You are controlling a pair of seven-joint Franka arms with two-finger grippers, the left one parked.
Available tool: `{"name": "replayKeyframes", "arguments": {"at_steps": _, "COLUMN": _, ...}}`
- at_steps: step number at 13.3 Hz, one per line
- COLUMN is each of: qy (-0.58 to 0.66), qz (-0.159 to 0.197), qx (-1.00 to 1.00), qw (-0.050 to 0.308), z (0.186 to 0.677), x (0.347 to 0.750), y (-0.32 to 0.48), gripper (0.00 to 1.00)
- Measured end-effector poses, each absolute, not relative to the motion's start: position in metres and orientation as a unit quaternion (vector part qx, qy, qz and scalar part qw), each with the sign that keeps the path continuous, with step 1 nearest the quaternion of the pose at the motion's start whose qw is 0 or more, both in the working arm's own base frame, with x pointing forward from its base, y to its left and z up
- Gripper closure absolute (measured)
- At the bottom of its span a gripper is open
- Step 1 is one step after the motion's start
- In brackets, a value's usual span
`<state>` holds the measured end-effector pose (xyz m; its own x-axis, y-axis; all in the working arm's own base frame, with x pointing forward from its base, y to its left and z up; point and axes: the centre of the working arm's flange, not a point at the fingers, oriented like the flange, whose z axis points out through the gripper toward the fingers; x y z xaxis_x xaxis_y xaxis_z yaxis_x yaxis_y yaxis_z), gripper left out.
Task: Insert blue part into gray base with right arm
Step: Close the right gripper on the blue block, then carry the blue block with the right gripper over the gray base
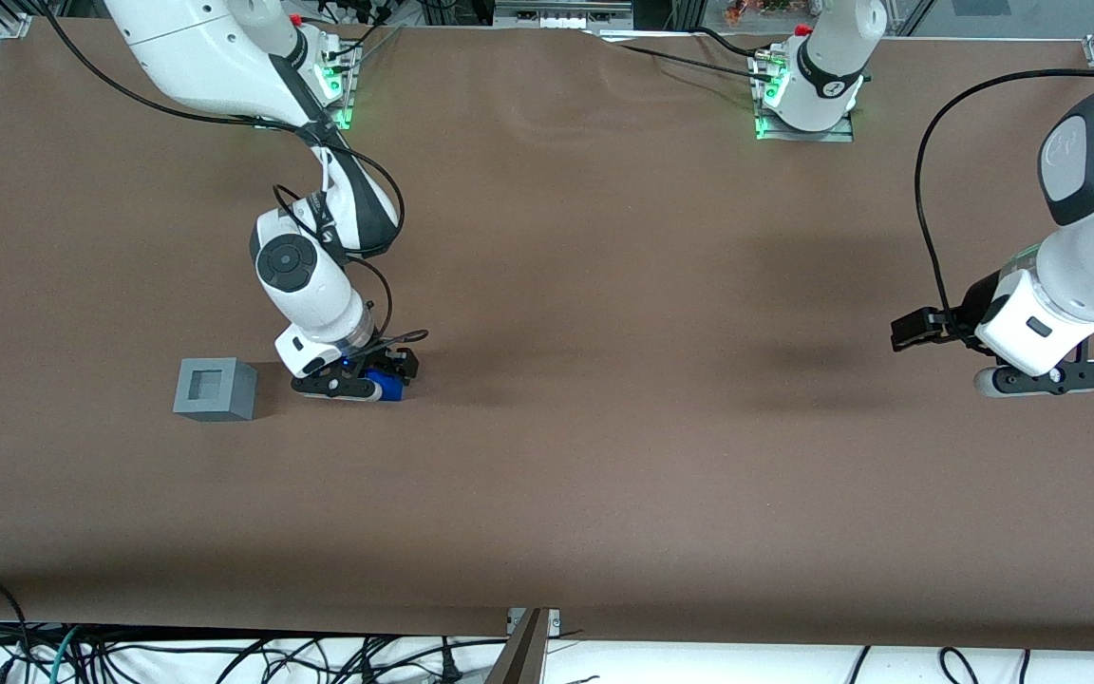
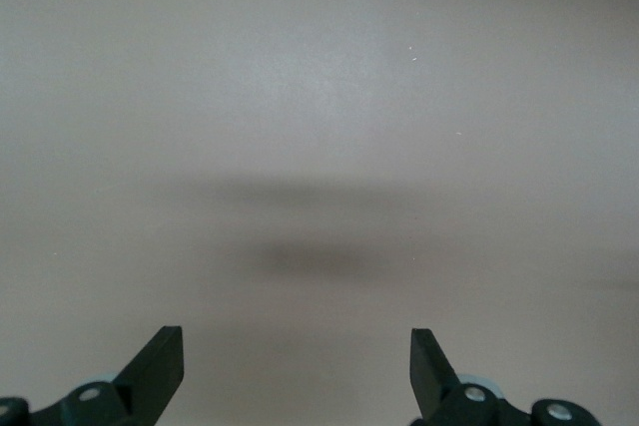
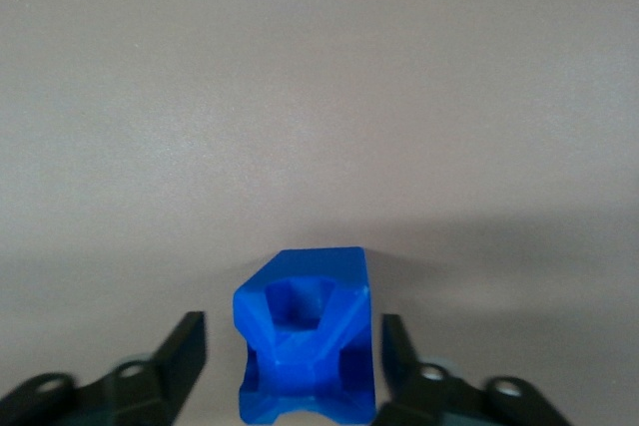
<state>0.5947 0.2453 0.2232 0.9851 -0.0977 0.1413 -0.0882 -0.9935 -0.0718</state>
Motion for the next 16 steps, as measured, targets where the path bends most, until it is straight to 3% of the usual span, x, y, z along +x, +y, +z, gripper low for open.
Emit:
{"name": "replayKeyframes", "arguments": {"at_steps": 1, "qy": 0.047, "qz": -0.073, "qx": -0.996, "qw": 0.032, "z": 0.223, "x": 0.595, "y": 0.245, "gripper": 0.29}}
{"name": "replayKeyframes", "arguments": {"at_steps": 3, "qy": 0.046, "qz": -0.074, "qx": -0.996, "qw": 0.032, "z": 0.224, "x": 0.595, "y": 0.245, "gripper": 0.49}}
{"name": "replayKeyframes", "arguments": {"at_steps": 9, "qy": 0.011, "qz": -0.062, "qx": -0.998, "qw": 0.004, "z": 0.264, "x": 0.609, "y": 0.216, "gripper": 0.49}}
{"name": "replayKeyframes", "arguments": {"at_steps": 12, "qy": -0.036, "qz": -0.052, "qx": -0.998, "qw": -0.023, "z": 0.302, "x": 0.620, "y": 0.161, "gripper": 0.49}}
{"name": "replayKeyframes", "arguments": {"at_steps": 16, "qy": -0.090, "qz": -0.040, "qx": -0.995, "qw": -0.021, "z": 0.321, "x": 0.633, "y": 0.068, "gripper": 0.49}}
